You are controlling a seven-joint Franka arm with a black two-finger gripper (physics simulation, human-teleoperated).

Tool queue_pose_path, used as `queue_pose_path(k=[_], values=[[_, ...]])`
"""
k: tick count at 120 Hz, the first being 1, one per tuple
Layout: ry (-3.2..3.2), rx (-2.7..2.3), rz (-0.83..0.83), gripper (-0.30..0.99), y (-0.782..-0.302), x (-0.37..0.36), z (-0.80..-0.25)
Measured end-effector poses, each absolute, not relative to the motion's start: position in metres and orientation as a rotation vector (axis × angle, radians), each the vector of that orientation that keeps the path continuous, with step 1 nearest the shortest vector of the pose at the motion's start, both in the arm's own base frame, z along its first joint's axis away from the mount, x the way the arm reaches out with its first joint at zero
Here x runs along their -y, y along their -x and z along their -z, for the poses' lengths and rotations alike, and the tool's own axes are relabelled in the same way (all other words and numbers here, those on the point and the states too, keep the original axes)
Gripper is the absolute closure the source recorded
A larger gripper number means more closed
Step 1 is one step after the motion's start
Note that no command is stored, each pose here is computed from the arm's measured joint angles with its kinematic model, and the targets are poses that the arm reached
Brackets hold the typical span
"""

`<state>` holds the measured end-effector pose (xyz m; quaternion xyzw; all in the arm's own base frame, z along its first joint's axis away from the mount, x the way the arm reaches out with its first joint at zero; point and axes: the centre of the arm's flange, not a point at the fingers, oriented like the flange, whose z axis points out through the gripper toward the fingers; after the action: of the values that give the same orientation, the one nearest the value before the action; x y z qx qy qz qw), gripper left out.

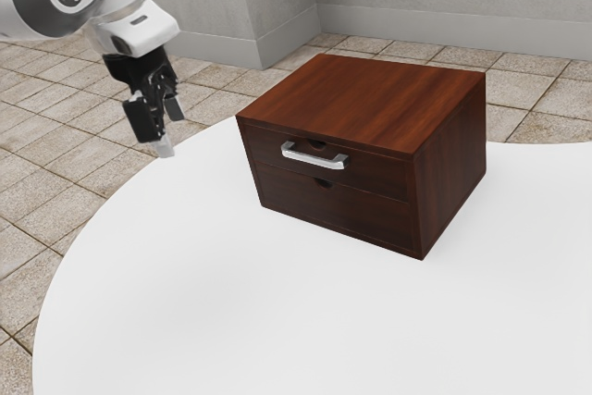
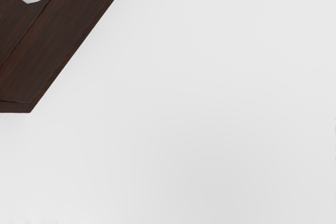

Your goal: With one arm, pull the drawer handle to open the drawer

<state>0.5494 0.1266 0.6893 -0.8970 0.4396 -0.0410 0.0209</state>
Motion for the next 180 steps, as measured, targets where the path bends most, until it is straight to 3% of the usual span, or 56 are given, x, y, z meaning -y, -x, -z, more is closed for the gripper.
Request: queue_pose_path(k=[60, 70, 78, 105, 123, 152, 180], values=[[2.867, -1.210, 0.128, 0.00, -0.550, -0.121, -0.689], [2.778, -1.171, 0.344, 0.00, -0.500, -0.110, -0.775], [2.768, -1.170, 0.420, 0.00, -0.486, -0.104, -0.796], [2.812, -1.295, 0.315, 0.00, -0.540, -0.072, -0.742], [2.809, -1.325, 0.288, 0.00, -0.549, -0.071, -0.730], [2.794, -1.197, 0.201, 0.00, -0.549, -0.135, -0.719], [2.679, -1.366, 0.192, 0.00, -0.561, -0.111, -0.715]])
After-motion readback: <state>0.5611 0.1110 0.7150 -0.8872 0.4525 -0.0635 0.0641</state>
